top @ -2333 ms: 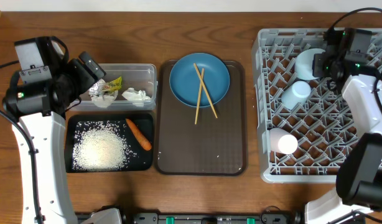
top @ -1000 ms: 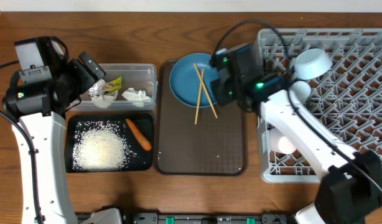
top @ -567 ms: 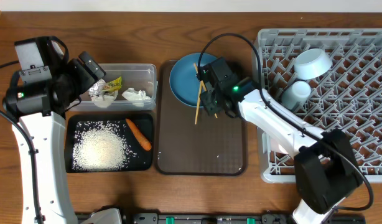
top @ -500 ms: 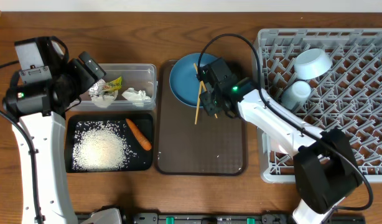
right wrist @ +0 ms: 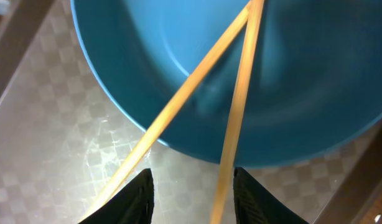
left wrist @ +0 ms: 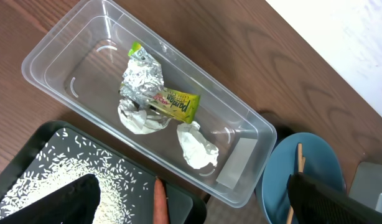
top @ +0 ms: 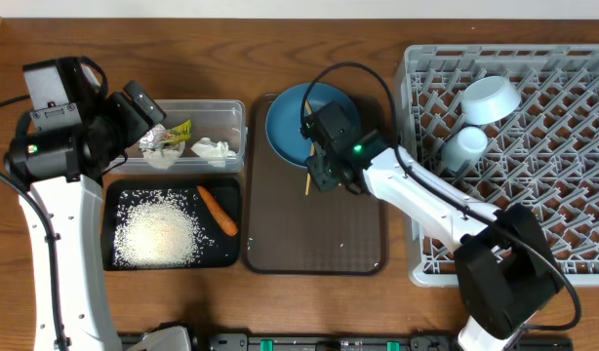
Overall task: Sort waste into correct bins and load items into the dishwasher rack
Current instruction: 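Grasp one chopstick with the right gripper and lift it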
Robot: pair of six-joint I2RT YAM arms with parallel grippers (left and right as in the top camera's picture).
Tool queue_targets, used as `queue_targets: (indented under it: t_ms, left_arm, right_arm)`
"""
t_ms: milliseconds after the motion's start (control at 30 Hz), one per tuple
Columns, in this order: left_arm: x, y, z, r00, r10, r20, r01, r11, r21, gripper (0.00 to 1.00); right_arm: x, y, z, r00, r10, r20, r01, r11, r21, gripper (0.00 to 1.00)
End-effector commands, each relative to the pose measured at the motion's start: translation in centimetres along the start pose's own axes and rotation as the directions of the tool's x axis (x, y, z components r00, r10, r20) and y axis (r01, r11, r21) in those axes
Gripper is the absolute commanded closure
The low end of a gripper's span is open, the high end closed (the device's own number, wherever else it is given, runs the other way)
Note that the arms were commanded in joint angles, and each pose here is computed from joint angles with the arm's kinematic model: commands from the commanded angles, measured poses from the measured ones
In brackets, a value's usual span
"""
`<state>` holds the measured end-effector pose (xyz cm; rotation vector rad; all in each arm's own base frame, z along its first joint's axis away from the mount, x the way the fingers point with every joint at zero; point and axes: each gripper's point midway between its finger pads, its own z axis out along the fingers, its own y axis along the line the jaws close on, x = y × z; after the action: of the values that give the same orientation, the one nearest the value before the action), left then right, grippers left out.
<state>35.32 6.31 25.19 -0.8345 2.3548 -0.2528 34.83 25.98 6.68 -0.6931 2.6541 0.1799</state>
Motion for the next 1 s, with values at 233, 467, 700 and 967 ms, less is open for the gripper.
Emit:
queue_targets:
  t_ms: [233,467,700,967]
  left_arm:
    - [0.1,0.5,0.1,1.000,0.007,0.002,-0.007,1.000,-0.019,0.02]
    - [0.1,0.5,0.1,1.000,0.007,0.002,-0.007,1.000,-0.019,0.02]
    - [0.1,0.5,0.1,1.000,0.007,0.002,-0.007,1.000,-0.019,0.02]
    - [0.1,0.5,0.1,1.000,0.007,0.002,-0.007,1.000,-0.019,0.02]
  right_arm:
    - [2.2,-0.6,1.4,0.999,0.011,-0.051,-0.009,0.999,0.044,0.62]
    - [1.4,-0.5,1.4,1.000,0.012,-0.016,-0.011,0.999,0.039,0.87]
    - [0.3,-0.4,0.5,1.000,0.014,0.022,-0.015,0.999,0.033,0.99]
    - [-1.9,-0.8,-4.0,0.993,0.053,0.106,-0.056,0.998,0.023,0.99]
